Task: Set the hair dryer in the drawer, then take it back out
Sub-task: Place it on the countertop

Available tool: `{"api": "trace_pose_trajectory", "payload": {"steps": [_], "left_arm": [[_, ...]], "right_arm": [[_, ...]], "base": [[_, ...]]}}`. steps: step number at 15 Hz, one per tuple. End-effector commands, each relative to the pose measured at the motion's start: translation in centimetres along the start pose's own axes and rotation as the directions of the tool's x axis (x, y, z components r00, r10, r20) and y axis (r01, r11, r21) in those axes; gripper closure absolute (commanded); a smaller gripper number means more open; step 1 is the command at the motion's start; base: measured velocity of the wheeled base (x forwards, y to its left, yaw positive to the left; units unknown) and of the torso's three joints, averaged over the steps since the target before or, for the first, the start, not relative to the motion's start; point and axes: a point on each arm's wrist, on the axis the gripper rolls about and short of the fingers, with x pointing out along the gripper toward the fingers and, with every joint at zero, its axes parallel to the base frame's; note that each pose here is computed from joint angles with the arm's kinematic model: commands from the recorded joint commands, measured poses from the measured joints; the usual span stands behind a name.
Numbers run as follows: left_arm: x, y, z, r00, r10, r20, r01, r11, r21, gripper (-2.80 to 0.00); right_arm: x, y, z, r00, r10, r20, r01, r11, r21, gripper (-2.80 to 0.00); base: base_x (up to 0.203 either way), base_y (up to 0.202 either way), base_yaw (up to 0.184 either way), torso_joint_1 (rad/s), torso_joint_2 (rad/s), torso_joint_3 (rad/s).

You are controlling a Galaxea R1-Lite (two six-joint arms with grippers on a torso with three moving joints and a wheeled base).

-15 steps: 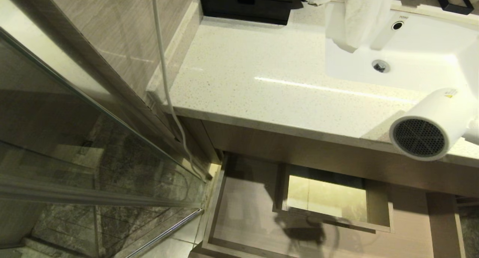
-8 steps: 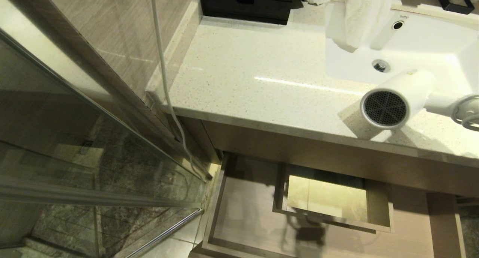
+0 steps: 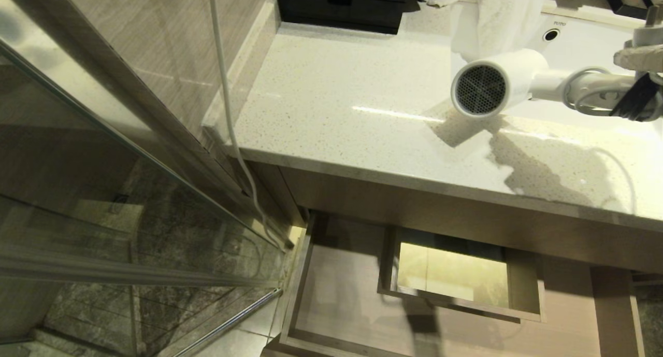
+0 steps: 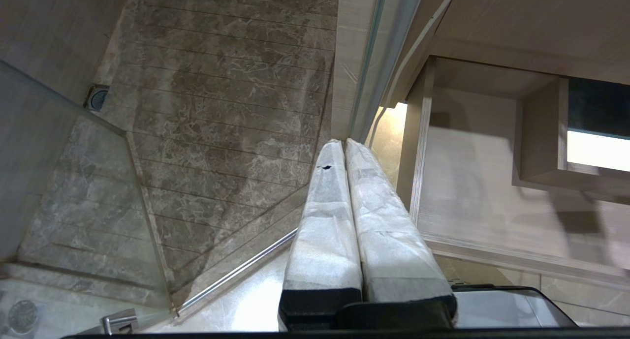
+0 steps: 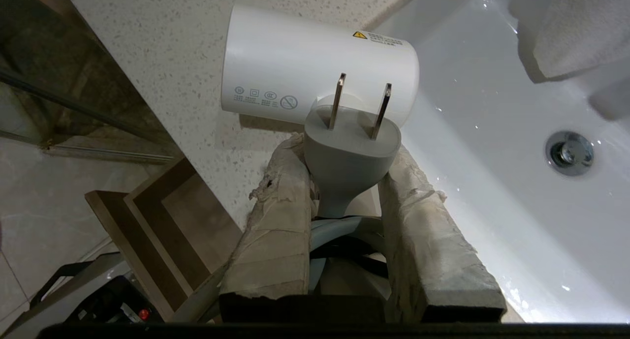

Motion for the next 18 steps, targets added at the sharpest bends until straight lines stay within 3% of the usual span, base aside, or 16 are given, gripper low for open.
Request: {"api": "trace_pose_trajectory", "payload": {"steps": [1, 9, 14, 18], "left_arm": [[0.0, 0.0, 0.0, 1.000, 0.000, 0.001, 0.000, 1.000, 0.000, 0.00], [0.0, 0.0, 0.0, 1.000, 0.000, 0.001, 0.000, 1.000, 0.000, 0.00], [0.0, 0.0, 0.0, 1.000, 0.001, 0.001, -0.001, 1.000, 0.000, 0.00], [0.0, 0.0, 0.0, 1.000, 0.000, 0.001, 0.000, 1.000, 0.000, 0.00]], "right_arm": [[2.0, -0.3, 0.5, 0.999, 0.053, 0.010, -0.053, 0.999, 0.003, 0.00], [6.4, -0.2, 2.3, 0.985, 0.158, 0.076, -0.156, 0.987, -0.027, 0.00], [9.0, 0.5, 1.3, 0.974, 0.221, 0.041, -0.221, 0.975, -0.009, 0.00], [10.6, 0.3, 0.7, 0.974, 0.225, 0.025, -0.225, 0.974, -0.011, 0.00]], "base": [[0.000, 0.000, 0.000, 0.000, 0.00, 0.000], [0.000, 0.000, 0.000, 0.000, 0.00, 0.000], [0.000, 0.000, 0.000, 0.000, 0.00, 0.000], [0.000, 0.000, 0.000, 0.000, 0.00, 0.000]]}}
